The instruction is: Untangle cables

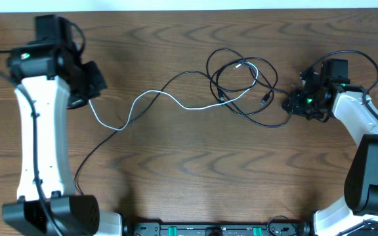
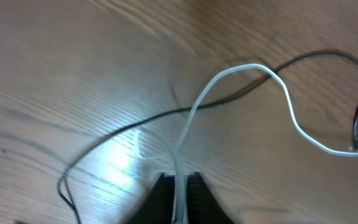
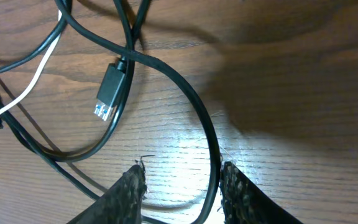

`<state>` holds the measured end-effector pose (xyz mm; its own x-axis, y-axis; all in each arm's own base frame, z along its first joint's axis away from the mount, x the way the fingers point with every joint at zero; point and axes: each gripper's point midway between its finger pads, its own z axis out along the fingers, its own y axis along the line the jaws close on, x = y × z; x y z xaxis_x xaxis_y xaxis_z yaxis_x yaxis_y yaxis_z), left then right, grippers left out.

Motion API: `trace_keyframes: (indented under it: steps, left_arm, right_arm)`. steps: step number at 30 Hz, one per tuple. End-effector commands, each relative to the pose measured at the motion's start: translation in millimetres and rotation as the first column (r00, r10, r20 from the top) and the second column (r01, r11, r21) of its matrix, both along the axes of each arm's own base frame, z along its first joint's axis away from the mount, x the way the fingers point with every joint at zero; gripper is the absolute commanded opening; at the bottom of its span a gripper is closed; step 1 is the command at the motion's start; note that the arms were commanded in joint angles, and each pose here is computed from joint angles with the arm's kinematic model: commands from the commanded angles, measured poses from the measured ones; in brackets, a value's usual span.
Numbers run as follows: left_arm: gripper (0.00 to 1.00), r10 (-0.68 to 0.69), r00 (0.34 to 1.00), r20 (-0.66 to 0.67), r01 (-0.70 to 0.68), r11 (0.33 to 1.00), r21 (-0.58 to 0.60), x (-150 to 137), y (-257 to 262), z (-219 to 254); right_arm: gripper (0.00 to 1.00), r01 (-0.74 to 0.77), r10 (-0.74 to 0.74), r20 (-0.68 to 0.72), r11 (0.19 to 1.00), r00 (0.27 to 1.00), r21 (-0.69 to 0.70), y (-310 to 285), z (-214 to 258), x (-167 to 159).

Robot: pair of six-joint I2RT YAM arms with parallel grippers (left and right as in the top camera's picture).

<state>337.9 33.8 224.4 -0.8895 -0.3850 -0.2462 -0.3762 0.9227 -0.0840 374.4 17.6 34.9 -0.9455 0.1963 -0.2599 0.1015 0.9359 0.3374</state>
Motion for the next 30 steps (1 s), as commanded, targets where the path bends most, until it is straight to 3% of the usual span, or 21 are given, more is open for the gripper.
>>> trace_keyframes:
  steps: [1,4,10,14,17,23,30]
  left_arm:
    - [0.32,-0.051,0.999,-0.013,0.051,0.998,0.029,2,-6,-2]
    - [0.49,-0.111,0.994,-0.015,0.112,0.993,0.036,3,-17,-2]
    - [0.61,-0.258,0.966,-0.019,0.259,0.964,0.054,4,-43,-2]
    - [0.7,-0.419,0.908,-0.02,0.419,0.906,0.052,3,-67,-5]
    - [0.72,-0.537,0.844,-0.016,0.537,0.844,0.001,1,-89,-14]
    - [0.72,-0.642,0.766,-0.014,0.641,0.766,-0.048,11,-121,-41]
    - [0.71,-0.813,0.582,0.011,0.809,0.578,-0.105,25,-185,-85]
  right_arm:
    - [0.38,0.011,-0.01,0.038,1.0,0.999,-0.019,-5,13,7]
    - [0.4,0.011,-0.01,0.039,1.0,0.999,-0.019,-5,13,7]
    - [0.41,0.011,-0.01,0.041,1.0,0.999,-0.019,-5,13,7]
    - [0.42,0.01,-0.01,0.04,1.0,0.999,-0.018,-5,13,7]
    - [0.43,0.01,-0.009,0.04,1.0,0.999,-0.019,-5,13,7]
    - [0.43,0.01,-0.009,0.04,1.0,0.999,-0.019,-5,13,7]
    - [0.44,0.01,-0.009,0.039,1.0,0.999,-0.019,-5,13,7]
